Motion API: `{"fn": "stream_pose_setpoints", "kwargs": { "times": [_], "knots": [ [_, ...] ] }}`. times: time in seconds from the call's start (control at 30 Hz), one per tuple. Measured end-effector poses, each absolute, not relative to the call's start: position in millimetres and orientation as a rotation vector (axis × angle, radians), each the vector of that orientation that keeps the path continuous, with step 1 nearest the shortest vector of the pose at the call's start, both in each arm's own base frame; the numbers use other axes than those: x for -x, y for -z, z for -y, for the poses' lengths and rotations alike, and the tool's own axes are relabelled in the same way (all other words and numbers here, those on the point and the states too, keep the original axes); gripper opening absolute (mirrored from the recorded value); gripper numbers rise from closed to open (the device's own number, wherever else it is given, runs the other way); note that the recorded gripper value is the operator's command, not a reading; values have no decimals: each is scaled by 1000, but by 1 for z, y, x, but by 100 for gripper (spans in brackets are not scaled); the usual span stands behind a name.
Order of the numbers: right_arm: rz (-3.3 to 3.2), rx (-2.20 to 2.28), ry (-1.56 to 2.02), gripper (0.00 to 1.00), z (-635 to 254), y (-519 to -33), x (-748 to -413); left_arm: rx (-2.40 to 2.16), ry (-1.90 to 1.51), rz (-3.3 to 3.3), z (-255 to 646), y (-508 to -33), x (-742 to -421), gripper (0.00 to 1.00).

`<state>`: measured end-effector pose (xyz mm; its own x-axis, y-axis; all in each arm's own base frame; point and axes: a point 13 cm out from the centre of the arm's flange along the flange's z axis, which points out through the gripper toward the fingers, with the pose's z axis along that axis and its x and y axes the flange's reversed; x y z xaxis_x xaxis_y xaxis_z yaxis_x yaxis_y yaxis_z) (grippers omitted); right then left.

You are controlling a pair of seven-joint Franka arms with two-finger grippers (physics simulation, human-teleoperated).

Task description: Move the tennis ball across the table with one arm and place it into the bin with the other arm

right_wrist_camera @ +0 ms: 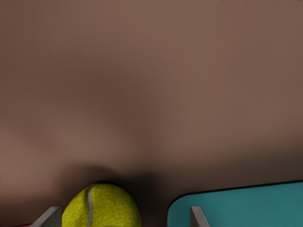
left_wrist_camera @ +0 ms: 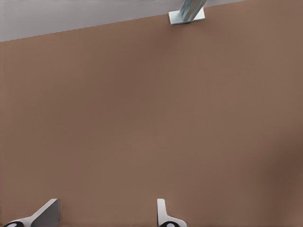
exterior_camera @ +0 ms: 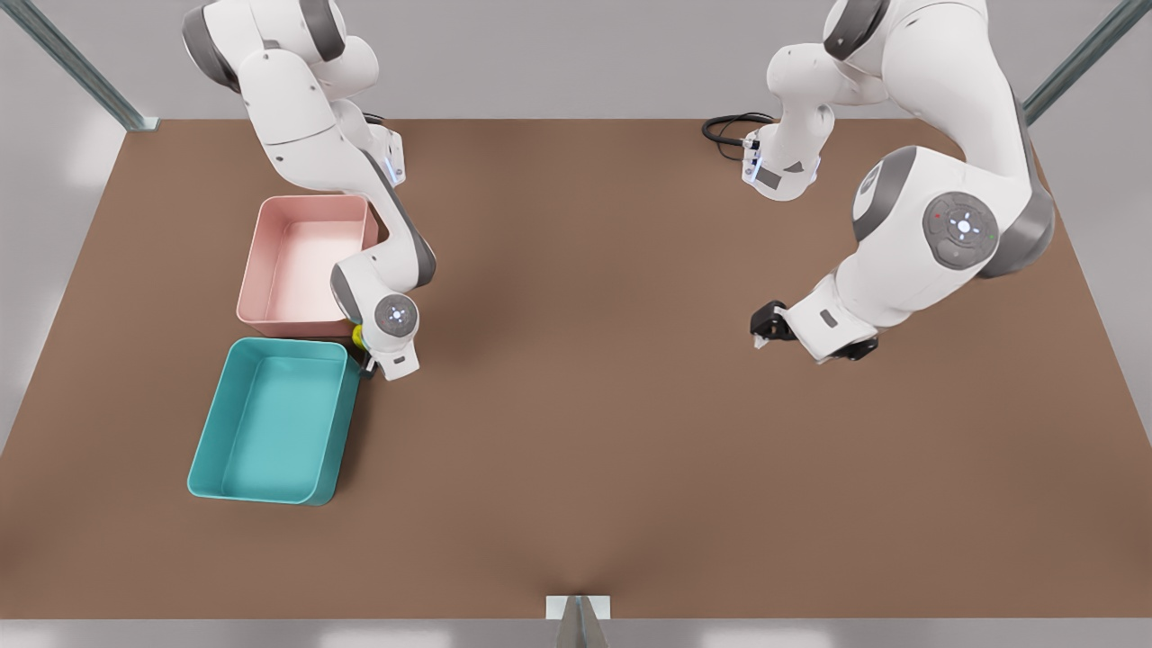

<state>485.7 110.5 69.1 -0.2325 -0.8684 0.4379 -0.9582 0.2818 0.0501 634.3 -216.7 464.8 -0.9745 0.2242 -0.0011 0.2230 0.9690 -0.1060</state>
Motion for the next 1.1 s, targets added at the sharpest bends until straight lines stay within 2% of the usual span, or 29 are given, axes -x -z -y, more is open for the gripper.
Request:
{"fn": "stream_pose_setpoints", "kwargs": {
  "times": [0.1,0.47,1.1],
  "knots": [
    [2167,-1656,-318,100,-110,-67,-484,312,-96,3116,192,-482,-629,100],
    [2138,-1670,-304,100,-107,-61,-476,169,17,2976,130,-468,-605,100],
    [2090,-1663,-275,100,-97,-48,-453,119,52,2928,112,-466,-595,100]
  ]
}}
